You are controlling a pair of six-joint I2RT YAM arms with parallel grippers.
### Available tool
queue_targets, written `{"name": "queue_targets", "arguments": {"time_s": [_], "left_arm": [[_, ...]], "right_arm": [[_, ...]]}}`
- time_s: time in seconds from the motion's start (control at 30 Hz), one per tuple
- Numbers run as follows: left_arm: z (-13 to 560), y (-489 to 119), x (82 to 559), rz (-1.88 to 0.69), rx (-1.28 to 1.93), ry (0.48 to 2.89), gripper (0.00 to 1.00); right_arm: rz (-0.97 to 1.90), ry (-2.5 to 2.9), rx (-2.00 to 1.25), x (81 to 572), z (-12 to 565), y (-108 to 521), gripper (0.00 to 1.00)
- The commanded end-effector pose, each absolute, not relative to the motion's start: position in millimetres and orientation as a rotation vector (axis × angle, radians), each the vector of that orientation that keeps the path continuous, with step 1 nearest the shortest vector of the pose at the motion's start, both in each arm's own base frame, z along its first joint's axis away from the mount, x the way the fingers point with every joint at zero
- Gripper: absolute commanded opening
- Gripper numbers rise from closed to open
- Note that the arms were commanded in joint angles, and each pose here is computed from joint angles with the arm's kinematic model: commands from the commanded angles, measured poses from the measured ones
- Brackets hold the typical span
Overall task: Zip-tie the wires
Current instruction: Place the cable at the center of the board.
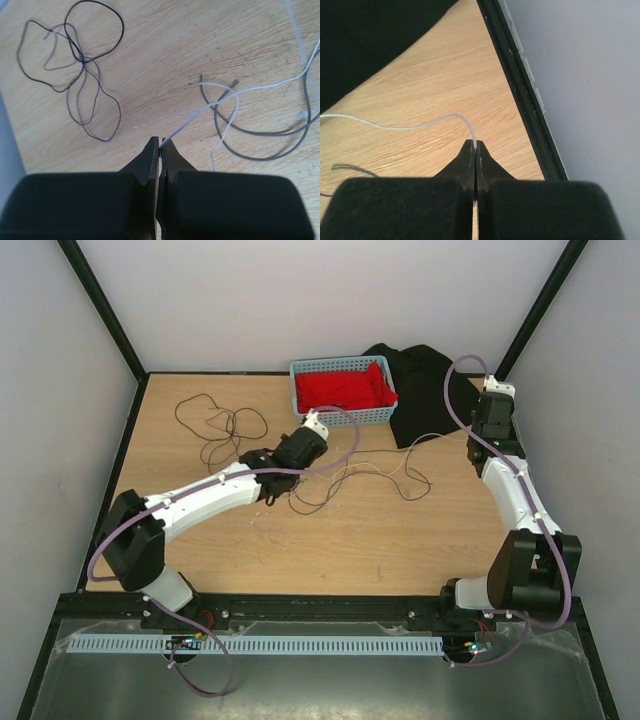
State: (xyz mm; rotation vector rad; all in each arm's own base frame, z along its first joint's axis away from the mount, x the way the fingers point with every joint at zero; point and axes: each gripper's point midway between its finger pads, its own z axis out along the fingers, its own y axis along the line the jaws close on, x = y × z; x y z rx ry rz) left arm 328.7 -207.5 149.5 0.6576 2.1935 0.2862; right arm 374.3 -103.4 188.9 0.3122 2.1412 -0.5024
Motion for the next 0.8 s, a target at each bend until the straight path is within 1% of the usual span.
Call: {"name": "queue_targets", "arguments": {"time_s": [0.0, 0.1, 0.23, 0.3, 0.33, 0.47, 0.53, 0.57, 0.6, 0.67, 0.77], "left_arm": [[175.1, -206.6, 338.6, 0.52, 0.703, 2.068, 0.0], [172.2, -213.2, 336.9, 0.555, 0.737, 2.052, 0.0], [152.6, -232.3, 328.9, 0.407, 0.757, 2.117, 0.0], [143.7, -245.3, 323.6, 0.321, 0.778, 2.148, 0.02], [139.4, -251.3, 320.9, 0.285, 0.788, 2.162, 0.03], [127.0, -266.6, 313.7, 0.213, 0.819, 2.197, 0.13], [124.5, -267.6, 313.3, 0.221, 0.825, 2.2, 0.18], [124.6, -267.5, 313.7, 0.224, 0.823, 2.2, 0.25], [125.7, -267.1, 313.7, 0.225, 0.821, 2.199, 0.3], [129.0, -266.6, 313.4, 0.222, 0.818, 2.195, 0.43], [139.6, -265.4, 313.5, 0.204, 0.802, 2.181, 0.64]], "right_arm": [[-0.526, 2.171, 0.341, 374.1, 170.5, -108.2, 0.0], [-0.544, 2.206, 0.345, 372.9, 156.2, -110.0, 0.0], [-0.553, 2.233, 0.351, 371.7, 145.5, -111.9, 0.0], [-0.541, 2.232, 0.352, 372.4, 146.1, -112.1, 0.0], [-0.533, 2.233, 0.35, 372.6, 146.7, -111.4, 0.02], [-0.473, 2.232, 0.333, 376.0, 154.6, -104.7, 0.25], [-0.437, 2.237, 0.322, 376.8, 158.9, -99.5, 0.38], [-0.419, 2.237, 0.316, 377.5, 161.5, -97.1, 0.45], [-0.405, 2.233, 0.314, 377.5, 164.5, -95.2, 0.51], [-0.383, 2.217, 0.309, 377.8, 173.5, -92.1, 0.58], [-0.29, 2.187, 0.28, 382.0, 187.8, -79.1, 0.61]]}}
